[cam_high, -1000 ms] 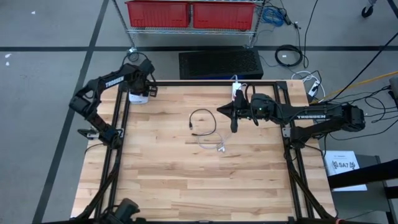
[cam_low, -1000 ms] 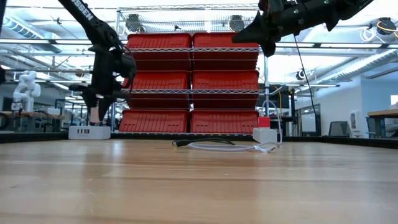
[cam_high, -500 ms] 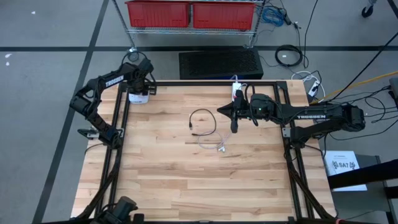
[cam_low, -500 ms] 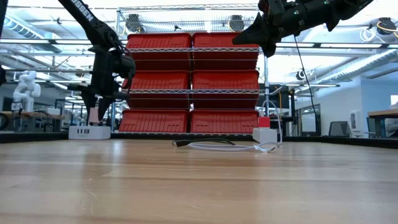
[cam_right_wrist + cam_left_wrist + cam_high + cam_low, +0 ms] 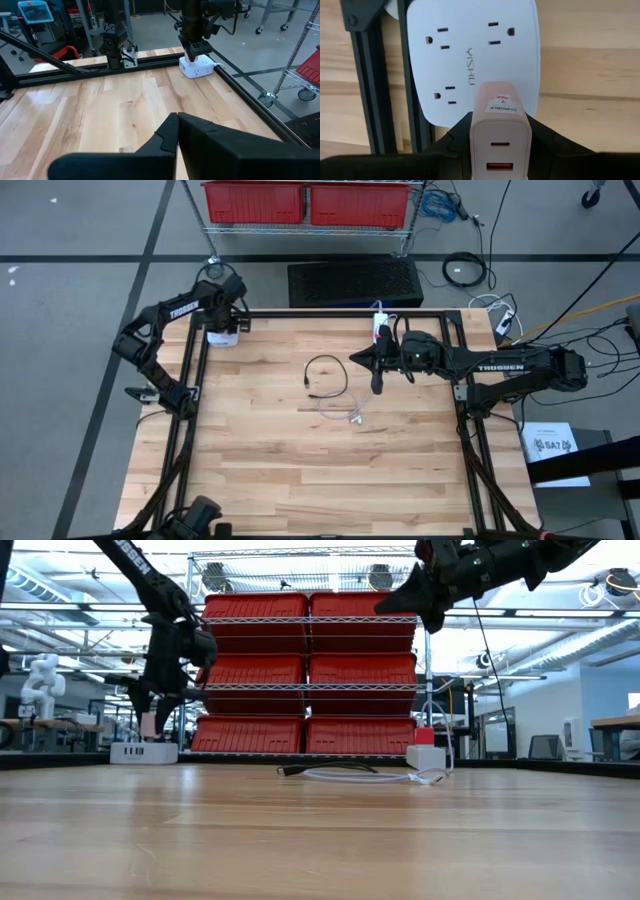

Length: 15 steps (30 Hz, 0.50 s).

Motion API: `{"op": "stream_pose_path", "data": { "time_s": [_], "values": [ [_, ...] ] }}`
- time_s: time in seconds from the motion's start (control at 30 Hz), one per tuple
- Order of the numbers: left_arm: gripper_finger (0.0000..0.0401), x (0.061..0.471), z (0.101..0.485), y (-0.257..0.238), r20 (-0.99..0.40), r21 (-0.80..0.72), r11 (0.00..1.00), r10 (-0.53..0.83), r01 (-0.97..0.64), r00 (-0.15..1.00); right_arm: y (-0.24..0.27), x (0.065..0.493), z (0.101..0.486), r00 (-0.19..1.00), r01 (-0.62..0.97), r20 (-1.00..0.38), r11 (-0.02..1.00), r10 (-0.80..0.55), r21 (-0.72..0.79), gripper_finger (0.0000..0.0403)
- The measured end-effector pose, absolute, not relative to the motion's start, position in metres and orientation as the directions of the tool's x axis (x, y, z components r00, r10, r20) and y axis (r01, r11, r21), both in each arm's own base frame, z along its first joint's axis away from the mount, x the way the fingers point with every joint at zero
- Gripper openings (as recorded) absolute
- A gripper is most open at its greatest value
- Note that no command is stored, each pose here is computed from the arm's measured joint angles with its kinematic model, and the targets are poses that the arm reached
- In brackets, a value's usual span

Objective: Insert USB
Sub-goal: Insert the orange charger adapter into the left outlet extension

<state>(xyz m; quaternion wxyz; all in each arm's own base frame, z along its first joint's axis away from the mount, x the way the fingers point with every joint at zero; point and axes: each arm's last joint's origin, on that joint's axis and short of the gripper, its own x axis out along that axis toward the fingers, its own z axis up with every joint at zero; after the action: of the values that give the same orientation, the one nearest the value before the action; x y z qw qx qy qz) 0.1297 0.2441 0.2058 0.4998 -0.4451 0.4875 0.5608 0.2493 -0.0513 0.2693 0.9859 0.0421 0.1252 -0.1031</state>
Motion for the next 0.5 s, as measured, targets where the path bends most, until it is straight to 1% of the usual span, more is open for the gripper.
{"op": "stream_pose_path", "data": {
  "time_s": [0.1, 0.23, 0.5],
  "values": [
    [0.0124, 0.132, 0.201, 0.248, -0.983, 0.123, -0.027, 0.137, -0.992, -0.125, -0.051, 0.249, 0.269, 0.947, 0.211, -0.261, 0.976, -0.189, 0.058, 0.0000],
    [0.0124, 0.134, 0.191, 0.252, -0.982, 0.147, -0.028, 0.115, -0.989, -0.149, -0.050, 0.249, 0.268, 0.945, 0.207, -0.269, 0.977, -0.184, 0.058, 0.0000],
    [0.0124, 0.138, 0.184, 0.252, -0.990, 0.118, 0.005, 0.076, -0.993, -0.118, -0.049, 0.249, 0.268, 0.946, 0.201, -0.270, 0.978, -0.179, 0.055, 0.0000]
  ]
}}
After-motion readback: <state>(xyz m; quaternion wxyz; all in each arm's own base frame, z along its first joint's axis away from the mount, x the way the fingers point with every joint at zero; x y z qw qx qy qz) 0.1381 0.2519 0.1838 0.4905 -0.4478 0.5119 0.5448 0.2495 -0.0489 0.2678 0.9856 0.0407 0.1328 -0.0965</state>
